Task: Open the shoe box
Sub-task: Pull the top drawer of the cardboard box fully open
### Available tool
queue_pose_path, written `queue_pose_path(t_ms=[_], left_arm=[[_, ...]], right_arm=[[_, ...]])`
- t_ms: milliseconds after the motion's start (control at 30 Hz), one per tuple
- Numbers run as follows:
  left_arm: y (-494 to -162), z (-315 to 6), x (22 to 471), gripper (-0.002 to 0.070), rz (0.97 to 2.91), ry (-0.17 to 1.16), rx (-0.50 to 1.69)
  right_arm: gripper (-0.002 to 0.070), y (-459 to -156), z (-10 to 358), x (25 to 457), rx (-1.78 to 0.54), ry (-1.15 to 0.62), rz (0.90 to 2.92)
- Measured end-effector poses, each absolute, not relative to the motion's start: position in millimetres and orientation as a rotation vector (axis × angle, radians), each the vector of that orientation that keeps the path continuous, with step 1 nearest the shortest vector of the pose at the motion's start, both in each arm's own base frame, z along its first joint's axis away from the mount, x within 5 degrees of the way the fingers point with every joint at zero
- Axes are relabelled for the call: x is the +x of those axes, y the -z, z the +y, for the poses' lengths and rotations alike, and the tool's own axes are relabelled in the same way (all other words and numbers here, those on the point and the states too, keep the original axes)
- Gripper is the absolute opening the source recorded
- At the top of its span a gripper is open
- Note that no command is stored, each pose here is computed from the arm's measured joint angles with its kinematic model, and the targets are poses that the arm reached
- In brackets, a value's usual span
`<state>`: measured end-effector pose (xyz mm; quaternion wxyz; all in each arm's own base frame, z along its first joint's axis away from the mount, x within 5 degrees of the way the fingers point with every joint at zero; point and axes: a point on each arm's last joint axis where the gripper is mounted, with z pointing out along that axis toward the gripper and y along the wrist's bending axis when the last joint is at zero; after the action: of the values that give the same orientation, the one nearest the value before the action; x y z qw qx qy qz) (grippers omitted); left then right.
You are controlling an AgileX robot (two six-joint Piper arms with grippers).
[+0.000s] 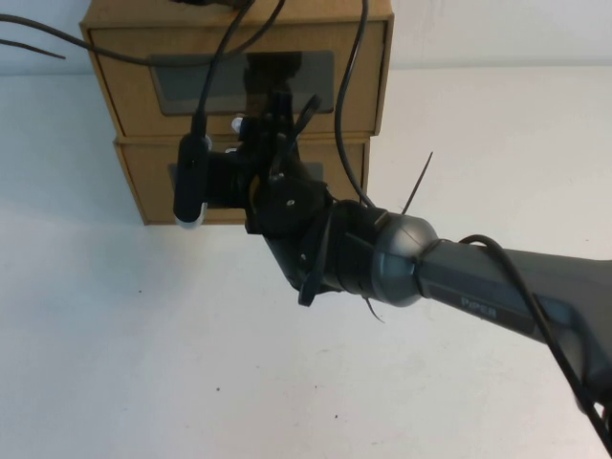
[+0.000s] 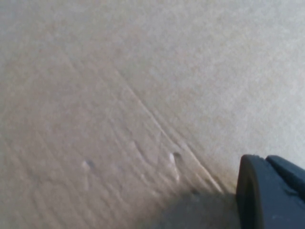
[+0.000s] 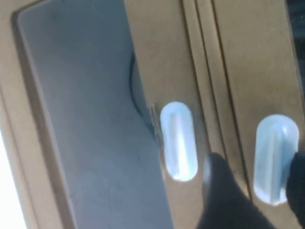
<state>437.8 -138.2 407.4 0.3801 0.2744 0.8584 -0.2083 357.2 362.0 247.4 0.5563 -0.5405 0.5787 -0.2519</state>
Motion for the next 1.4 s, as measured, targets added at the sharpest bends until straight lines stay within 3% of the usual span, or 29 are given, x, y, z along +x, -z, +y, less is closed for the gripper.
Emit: queue_pose_path(t_ms=[500, 967, 1400], left_arm=[[-407.3, -138.2, 437.9, -0.0005, 2.19, 0.53, 0.705], [-406.4, -138.2, 438.5, -0.0005, 2.193, 0.528, 0.705], [-406.5, -138.3, 438.4, -0.0005, 2.192, 0.53, 0.705]], right_arm=[[0.0264, -249.1, 361.7, 366.3, -1.276, 0.567, 1.353], [0.0019, -250.3, 359.6, 369.4, -1.28, 0.575, 1.341], [0.0009, -251.5, 360.1, 368.1, -1.306, 0.613, 1.315]])
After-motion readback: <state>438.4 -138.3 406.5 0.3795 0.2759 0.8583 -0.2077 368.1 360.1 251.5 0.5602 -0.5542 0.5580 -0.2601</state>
